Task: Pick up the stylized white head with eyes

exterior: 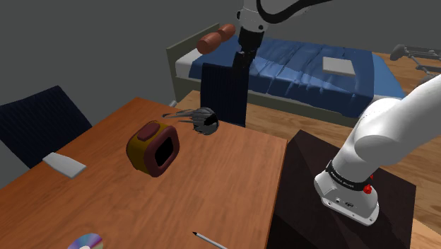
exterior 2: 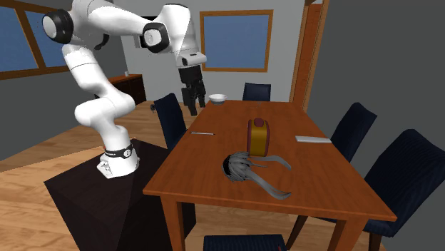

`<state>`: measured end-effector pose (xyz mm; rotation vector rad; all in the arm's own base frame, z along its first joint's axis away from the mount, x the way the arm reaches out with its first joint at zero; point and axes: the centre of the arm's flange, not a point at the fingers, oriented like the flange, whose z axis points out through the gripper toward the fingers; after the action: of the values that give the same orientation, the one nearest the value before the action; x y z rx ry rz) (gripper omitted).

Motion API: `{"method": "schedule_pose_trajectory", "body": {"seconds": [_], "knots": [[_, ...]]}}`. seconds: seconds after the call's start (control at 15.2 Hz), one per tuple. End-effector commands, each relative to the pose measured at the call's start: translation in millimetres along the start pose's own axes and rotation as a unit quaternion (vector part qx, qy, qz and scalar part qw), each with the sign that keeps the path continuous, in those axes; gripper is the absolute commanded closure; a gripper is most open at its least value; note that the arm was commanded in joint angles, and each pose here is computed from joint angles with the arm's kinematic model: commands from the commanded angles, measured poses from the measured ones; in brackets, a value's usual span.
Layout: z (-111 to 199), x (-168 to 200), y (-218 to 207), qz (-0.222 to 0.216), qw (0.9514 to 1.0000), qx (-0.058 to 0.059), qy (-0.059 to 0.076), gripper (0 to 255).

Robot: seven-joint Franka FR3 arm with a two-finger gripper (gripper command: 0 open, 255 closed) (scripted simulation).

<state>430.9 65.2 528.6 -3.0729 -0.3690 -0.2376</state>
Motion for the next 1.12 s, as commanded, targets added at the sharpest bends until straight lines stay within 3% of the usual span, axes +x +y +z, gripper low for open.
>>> {"method": "schedule_pose_trajectory", "body": {"seconds": [0.0, 0.53, 1.06], "knots": [[20, 18, -7, -0.015, 0.9999, -0.004, 0.0, 0], [99, 86, -31, -0.072, 0.9972, -0.023, -0.001, 0], [180, 150, -58, -0.128, 0.9909, -0.041, -0.001, 0]]}}
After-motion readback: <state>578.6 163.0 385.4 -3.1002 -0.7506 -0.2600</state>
